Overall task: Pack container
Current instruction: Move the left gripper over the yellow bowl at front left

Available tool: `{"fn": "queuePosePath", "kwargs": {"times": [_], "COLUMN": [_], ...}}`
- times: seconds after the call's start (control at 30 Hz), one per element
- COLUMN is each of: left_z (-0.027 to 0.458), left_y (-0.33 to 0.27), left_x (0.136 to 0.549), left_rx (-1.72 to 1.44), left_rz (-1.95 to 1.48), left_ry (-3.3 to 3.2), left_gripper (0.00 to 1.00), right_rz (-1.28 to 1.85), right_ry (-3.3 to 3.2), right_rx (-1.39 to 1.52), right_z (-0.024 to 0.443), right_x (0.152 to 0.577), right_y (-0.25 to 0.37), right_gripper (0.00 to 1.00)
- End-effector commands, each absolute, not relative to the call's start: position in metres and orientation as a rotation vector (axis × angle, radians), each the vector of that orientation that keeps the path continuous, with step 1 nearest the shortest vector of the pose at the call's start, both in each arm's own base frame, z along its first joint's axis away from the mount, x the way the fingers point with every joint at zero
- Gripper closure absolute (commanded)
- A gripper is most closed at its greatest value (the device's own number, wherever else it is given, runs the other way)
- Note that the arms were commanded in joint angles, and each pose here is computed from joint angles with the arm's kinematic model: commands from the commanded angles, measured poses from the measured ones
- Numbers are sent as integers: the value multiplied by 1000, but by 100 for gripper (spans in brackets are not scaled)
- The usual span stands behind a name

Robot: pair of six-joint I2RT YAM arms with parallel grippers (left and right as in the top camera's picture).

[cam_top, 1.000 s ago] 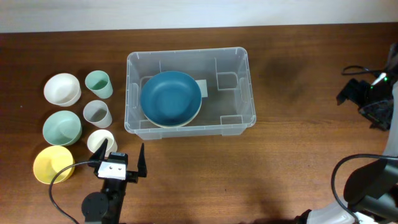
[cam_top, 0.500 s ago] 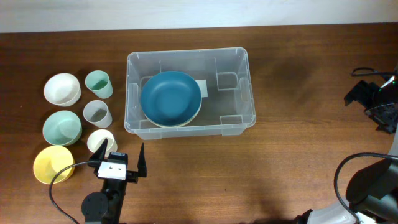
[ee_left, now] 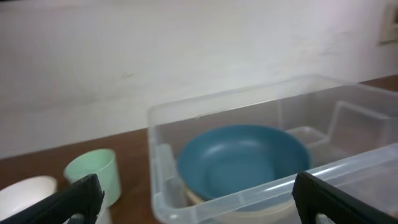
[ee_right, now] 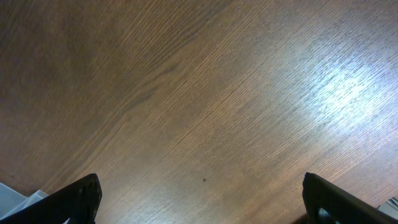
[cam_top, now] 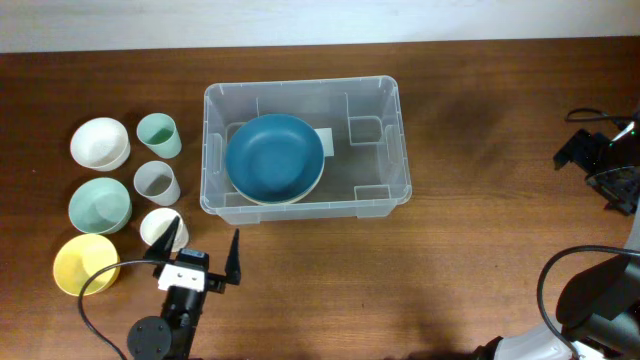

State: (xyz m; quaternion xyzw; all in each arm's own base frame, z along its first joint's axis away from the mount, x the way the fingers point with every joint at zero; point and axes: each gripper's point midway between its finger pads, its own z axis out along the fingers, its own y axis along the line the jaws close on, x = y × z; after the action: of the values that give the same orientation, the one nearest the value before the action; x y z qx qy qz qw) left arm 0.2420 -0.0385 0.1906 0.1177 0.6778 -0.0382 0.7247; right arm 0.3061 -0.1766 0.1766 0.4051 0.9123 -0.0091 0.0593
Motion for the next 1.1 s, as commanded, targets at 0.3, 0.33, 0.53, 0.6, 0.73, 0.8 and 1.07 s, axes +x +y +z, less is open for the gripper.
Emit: {"fn": "queuePosePath", "kwargs": {"times": [0.3, 0.33, 0.53, 0.6, 0.73, 0.8, 1.07], "left_z": [317, 324, 353, 350, 334, 335, 342], "left_y": [-39, -39, 26, 34, 57, 77, 91], "left_x": [245, 247, 250, 249, 248, 242, 246], "left_rx": [330, 332, -69, -123, -262, -412, -480], "left_rz": [-59, -63, 135, 141, 184, 197, 59], "left_ry": [1678, 1698, 1843, 1907, 1988, 1961, 1909], "left_gripper": [1, 1, 1, 1, 1, 1, 1], "right_rz": [-25, -25, -25, -25, -25, -25, -25], "right_ry": [2748, 2748, 2748, 2748, 2748, 2748, 2748], "right_rx": [1239, 1239, 1239, 1239, 1239, 1239, 1239], "right_z": [179, 179, 179, 179, 179, 179, 179], "right_x": [305, 305, 305, 305, 305, 305, 305], "right_y": [-177, -177, -177, -177, -177, -177, -177], "right_gripper": [1, 1, 1, 1, 1, 1, 1]}}
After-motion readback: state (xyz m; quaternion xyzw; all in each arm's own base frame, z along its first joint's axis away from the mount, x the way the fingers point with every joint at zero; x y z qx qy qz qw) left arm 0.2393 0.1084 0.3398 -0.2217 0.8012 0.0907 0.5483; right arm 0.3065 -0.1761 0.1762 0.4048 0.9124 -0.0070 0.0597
